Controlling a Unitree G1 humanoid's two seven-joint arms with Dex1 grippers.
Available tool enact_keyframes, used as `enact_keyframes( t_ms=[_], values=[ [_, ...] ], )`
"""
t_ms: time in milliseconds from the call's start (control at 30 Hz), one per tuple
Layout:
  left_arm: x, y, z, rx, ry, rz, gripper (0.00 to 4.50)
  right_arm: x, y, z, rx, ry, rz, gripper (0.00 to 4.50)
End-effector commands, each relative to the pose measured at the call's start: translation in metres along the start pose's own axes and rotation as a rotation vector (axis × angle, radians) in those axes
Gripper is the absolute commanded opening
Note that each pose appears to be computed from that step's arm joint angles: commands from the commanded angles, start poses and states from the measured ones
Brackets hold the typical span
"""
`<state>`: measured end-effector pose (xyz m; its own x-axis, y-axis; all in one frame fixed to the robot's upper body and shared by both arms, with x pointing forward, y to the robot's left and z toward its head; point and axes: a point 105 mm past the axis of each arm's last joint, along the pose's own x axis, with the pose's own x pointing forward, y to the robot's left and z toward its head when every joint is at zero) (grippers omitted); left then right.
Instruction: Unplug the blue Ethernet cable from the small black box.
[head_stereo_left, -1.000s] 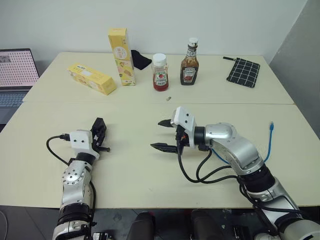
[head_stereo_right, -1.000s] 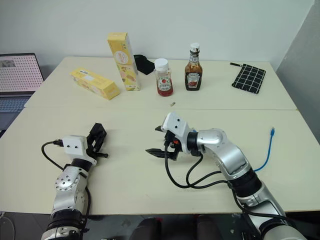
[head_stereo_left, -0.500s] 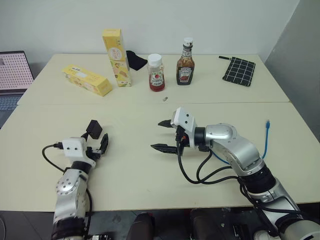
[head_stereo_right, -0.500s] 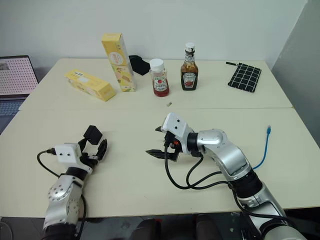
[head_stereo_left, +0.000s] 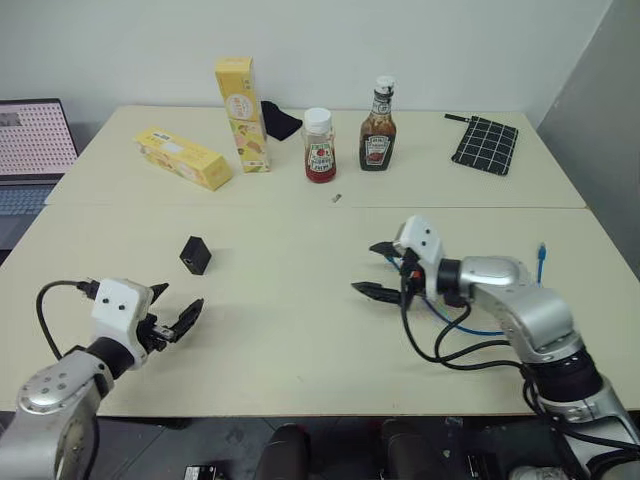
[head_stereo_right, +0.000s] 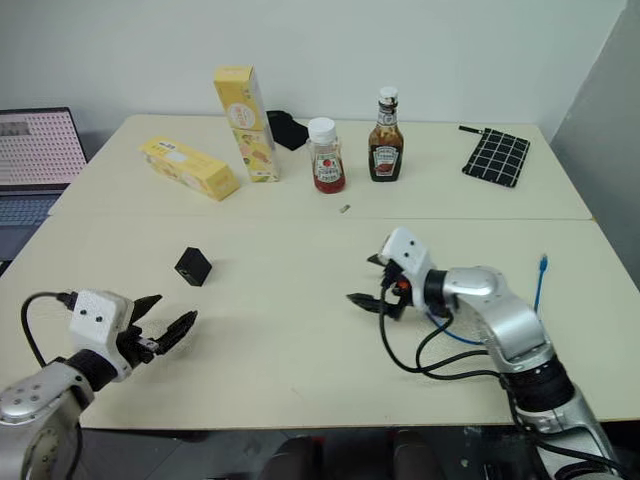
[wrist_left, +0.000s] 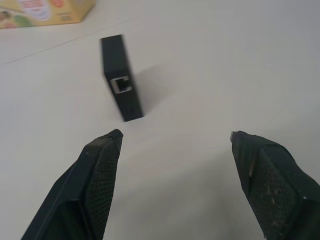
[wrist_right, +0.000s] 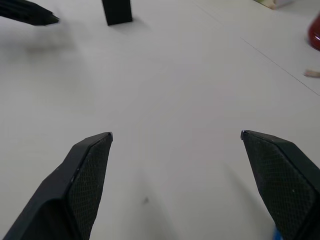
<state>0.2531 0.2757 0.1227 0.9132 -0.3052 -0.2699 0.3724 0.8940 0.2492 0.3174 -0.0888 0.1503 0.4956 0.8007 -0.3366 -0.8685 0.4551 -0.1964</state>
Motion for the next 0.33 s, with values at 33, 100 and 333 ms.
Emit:
enact_keyframes(
  t_ms=[33, 100, 333],
  values=[
    [-0.009, 0.007, 0.021, 0.057, -0.007, -0.073, 3.70, -0.023, -0.010, 0.008, -0.017, -0.010, -0.022, 4.35],
    [-0.011, 0.012, 0.029, 0.066, -0.006, -0.099, 3.70, -0.032, -0.016, 0.005, -0.016, 0.013, -0.037, 4.35],
    [-0.015, 0.010, 0.041, 0.047, -0.029, -0.189, 3.70, -0.042, -0.027, 0.004, 0.000, 0.022, -0.079, 4.35]
  ],
)
